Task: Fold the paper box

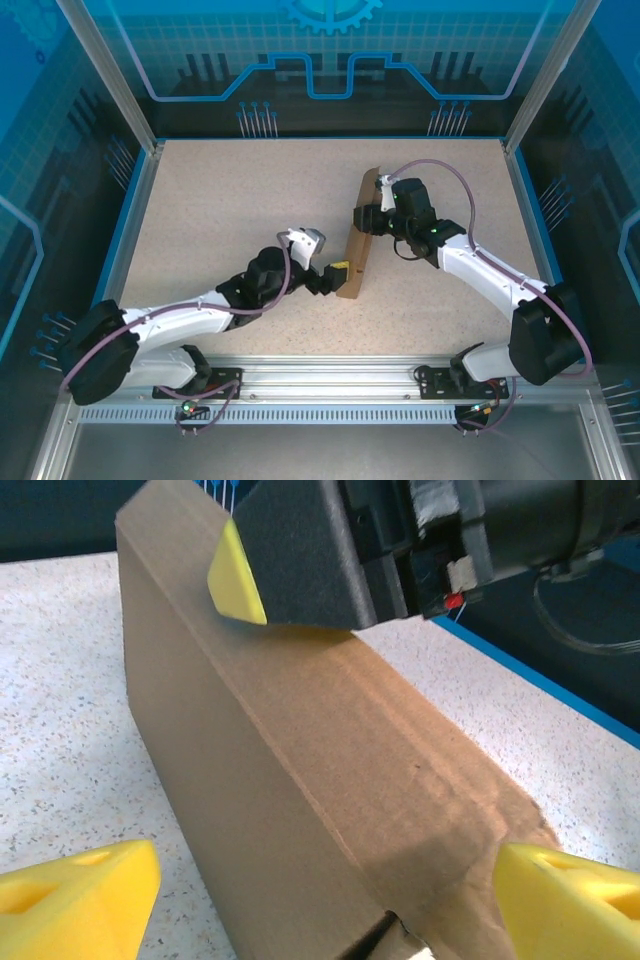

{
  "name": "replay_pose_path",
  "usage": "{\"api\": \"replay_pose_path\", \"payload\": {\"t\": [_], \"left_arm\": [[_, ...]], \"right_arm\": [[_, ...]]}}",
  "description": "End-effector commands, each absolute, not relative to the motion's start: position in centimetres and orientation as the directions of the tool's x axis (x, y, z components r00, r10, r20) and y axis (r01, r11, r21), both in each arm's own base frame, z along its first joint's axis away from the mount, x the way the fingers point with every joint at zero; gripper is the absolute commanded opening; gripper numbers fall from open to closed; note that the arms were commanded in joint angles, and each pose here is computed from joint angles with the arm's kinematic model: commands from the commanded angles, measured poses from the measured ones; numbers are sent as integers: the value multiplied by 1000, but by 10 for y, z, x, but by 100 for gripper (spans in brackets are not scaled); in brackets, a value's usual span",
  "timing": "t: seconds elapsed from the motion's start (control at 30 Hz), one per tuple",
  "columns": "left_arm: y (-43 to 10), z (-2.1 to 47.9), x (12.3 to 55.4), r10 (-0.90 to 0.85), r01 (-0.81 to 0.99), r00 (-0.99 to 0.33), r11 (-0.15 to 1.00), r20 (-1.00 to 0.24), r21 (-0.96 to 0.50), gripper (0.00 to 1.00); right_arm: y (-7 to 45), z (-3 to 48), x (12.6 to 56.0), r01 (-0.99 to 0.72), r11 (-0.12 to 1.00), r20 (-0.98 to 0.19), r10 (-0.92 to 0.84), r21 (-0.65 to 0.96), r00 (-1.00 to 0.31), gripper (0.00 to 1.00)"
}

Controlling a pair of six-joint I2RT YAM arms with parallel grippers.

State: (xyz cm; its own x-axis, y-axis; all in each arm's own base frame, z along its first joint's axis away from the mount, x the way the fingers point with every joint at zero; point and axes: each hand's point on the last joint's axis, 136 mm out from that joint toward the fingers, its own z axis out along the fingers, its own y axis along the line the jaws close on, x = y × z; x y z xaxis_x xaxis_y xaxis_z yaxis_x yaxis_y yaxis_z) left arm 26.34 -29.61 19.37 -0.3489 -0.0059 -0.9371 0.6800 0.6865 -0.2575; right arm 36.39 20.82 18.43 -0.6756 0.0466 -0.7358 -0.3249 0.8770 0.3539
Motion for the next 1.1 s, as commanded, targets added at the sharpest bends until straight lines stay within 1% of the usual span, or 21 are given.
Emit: {"api": "replay_pose_path", "payload": {"t": [0.0,0.1,0.27,0.33,0.6,0.7,0.8,0.87,1.0,1.07], "left_arm": [[-302,228,256,-70,707,-259,666,-963,-238,88],[-317,225,250,-3,719,-257,668,-967,-193,88],[-326,211,262,109,632,-264,770,-958,-86,89],[-333,206,265,165,622,-251,782,-954,-28,90],[-342,181,280,249,587,-265,808,-931,49,90],[-343,172,283,256,577,-283,815,-924,49,89],[-346,163,284,254,586,-301,810,-919,32,84],[-347,160,285,251,590,-308,807,-918,23,79],[-345,160,287,234,600,-309,800,-922,2,66],[-342,160,289,227,606,-314,796,-922,-11,61]], "right_arm": [[198,124,338,-260,913,-590,-28,313,-807,51],[199,124,339,-261,911,-589,-25,319,-808,51],[200,124,339,-263,909,-589,-25,322,-808,51],[199,124,338,-263,910,-587,-27,319,-809,51],[199,122,338,-263,911,-588,-29,317,-809,51],[198,122,338,-263,911,-588,-28,317,-808,51],[199,123,338,-262,911,-590,-27,318,-807,51],[198,122,338,-264,911,-590,-29,317,-807,51],[197,123,338,-261,912,-591,-25,317,-806,52],[197,125,338,-260,912,-594,-24,316,-804,53]]}}
